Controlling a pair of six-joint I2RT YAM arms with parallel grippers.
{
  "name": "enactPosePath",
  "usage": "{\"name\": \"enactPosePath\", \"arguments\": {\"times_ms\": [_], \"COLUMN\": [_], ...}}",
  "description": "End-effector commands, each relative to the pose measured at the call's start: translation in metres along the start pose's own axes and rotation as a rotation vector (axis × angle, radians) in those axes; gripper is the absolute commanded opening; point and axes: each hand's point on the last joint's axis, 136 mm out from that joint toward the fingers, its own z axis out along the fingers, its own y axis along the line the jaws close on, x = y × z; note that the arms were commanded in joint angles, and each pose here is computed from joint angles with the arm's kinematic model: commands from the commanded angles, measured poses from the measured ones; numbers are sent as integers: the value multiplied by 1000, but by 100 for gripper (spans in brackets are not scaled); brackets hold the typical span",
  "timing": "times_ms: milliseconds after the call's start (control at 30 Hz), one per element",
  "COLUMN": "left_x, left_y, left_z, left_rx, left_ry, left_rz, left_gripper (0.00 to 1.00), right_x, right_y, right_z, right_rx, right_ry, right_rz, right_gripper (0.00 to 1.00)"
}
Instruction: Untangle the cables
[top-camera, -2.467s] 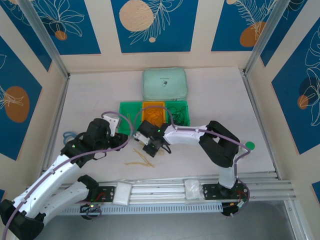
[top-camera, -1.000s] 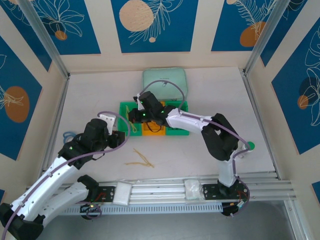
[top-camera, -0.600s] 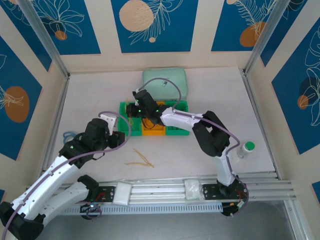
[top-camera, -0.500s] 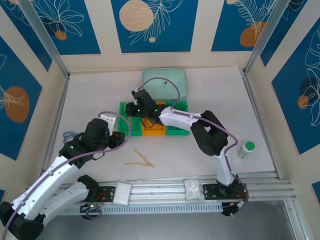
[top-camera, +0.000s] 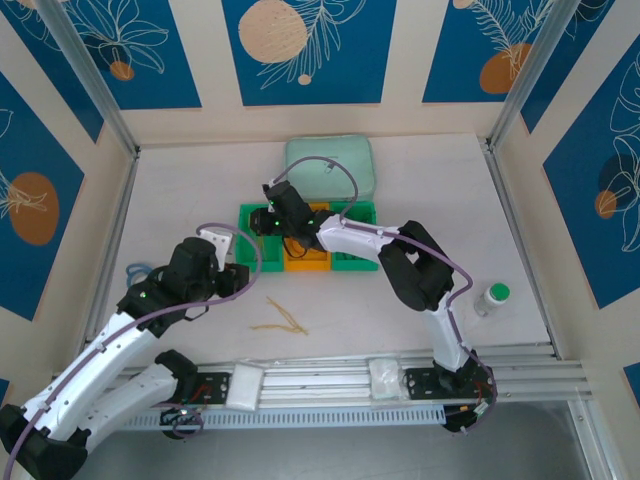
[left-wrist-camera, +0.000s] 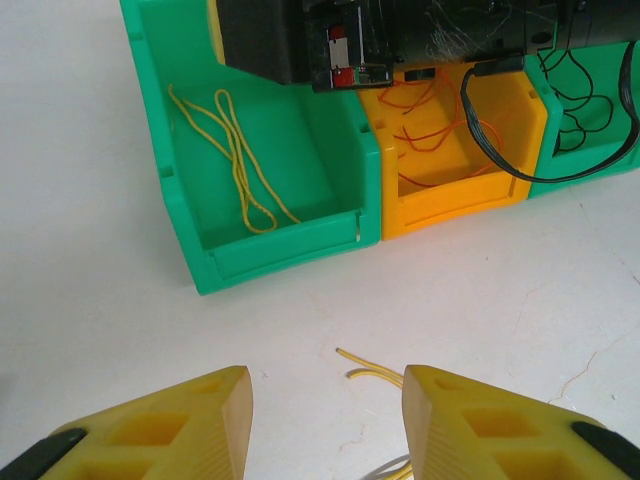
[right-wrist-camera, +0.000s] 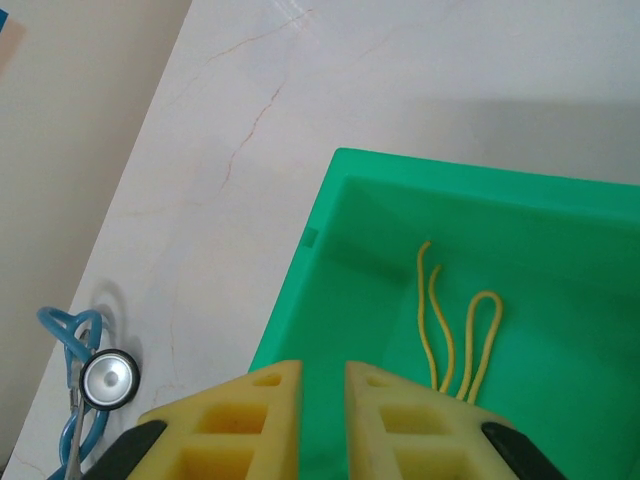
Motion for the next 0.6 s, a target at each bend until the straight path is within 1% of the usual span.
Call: {"name": "enactPosePath", "arguments": {"times_ms": [0,133,300,400,500,567], "left_x": [0,4,9,6,2,1], "left_y": [5,2,0,0,-4,-7], "left_z": [-5,-3,-1,-3,-3,0], "left_rx": [-17,4,15,17,30,41], "left_ry": [-6,9,37,23,23,33], "left_rz": [10,13,9,1,-3,-4], "left_gripper": [43,43,42,42,43,43], "right_x": [-4,-6,12,41,85,120], "right_y": [6,14,12,8,1,-8], "right_z": [-10,-34,-82,-117,-151,-172], "right_rx": [-7,-14,-6,-44,-106,-111], "right_ry": [-23,-27,54,150,308,420], "right_rz": [-48,-140,-271,-353,-388,-396], "right_gripper": [19,18,18,18,18,18]}}
